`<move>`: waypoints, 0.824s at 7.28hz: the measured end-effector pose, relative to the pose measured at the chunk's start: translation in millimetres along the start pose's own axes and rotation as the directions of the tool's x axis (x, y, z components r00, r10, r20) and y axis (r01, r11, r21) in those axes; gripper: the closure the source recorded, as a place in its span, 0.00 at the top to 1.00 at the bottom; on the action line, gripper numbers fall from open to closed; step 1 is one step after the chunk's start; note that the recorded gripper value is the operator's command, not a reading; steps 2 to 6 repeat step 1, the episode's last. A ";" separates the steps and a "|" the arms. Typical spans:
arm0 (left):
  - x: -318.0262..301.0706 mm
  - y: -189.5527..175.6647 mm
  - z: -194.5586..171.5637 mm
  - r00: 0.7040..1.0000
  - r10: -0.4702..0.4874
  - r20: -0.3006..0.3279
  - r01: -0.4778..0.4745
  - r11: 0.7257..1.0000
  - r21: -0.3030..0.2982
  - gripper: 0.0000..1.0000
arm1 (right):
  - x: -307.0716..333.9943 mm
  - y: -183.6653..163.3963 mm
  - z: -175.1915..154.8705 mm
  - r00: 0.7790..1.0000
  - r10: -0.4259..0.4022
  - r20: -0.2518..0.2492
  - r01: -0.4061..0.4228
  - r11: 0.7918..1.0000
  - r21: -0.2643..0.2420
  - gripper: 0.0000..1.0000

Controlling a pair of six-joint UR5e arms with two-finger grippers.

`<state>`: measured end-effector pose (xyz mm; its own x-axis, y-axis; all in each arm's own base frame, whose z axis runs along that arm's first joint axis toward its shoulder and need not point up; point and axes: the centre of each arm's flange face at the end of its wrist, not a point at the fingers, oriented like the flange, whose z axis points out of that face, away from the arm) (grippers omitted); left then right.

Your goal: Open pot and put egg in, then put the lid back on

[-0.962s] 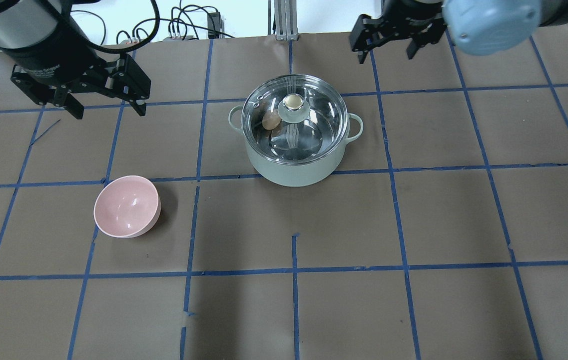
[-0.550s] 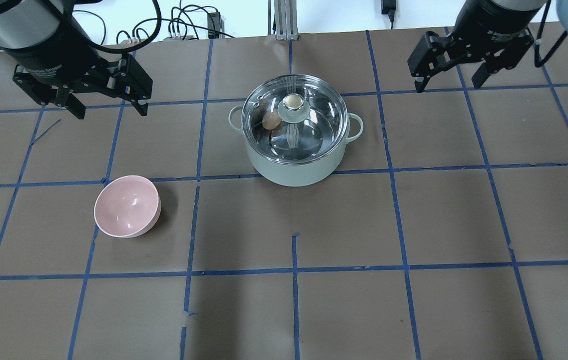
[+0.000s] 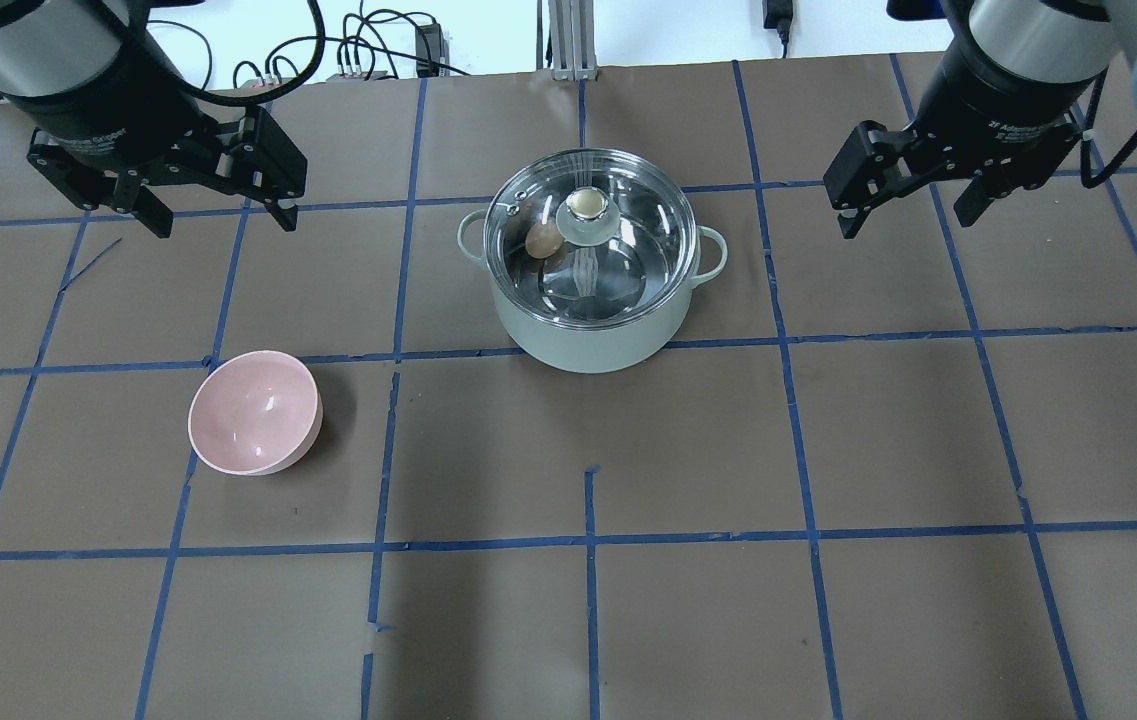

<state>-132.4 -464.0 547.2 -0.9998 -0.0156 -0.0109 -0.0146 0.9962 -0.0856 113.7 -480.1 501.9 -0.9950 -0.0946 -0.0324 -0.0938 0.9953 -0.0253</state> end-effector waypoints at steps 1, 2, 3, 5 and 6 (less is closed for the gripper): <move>0.3 0.2 -0.1 1.000 0.000 0.000 0.000 1.000 0.000 1.00 | -0.1 0.5 1.2 1.000 -0.001 0.000 0.001 1.000 -0.003 1.00; 0.3 0.2 -0.1 1.000 0.000 0.000 0.000 1.000 0.000 1.00 | -0.1 0.5 1.2 1.000 -0.001 0.000 0.001 1.000 -0.003 1.00; 0.3 0.2 -0.1 1.000 0.000 0.000 0.000 1.000 0.000 1.00 | -0.1 0.5 1.2 1.000 -0.001 0.000 0.001 1.000 -0.003 1.00; 0.3 0.2 -0.1 1.000 0.000 0.000 0.000 1.000 0.000 1.00 | -0.1 0.5 1.2 1.000 -0.001 0.000 0.001 1.000 -0.003 1.00; 0.3 0.2 -0.1 1.000 0.000 0.000 0.000 1.000 0.000 1.00 | -0.1 0.5 1.2 1.000 -0.001 0.000 0.001 1.000 -0.003 1.00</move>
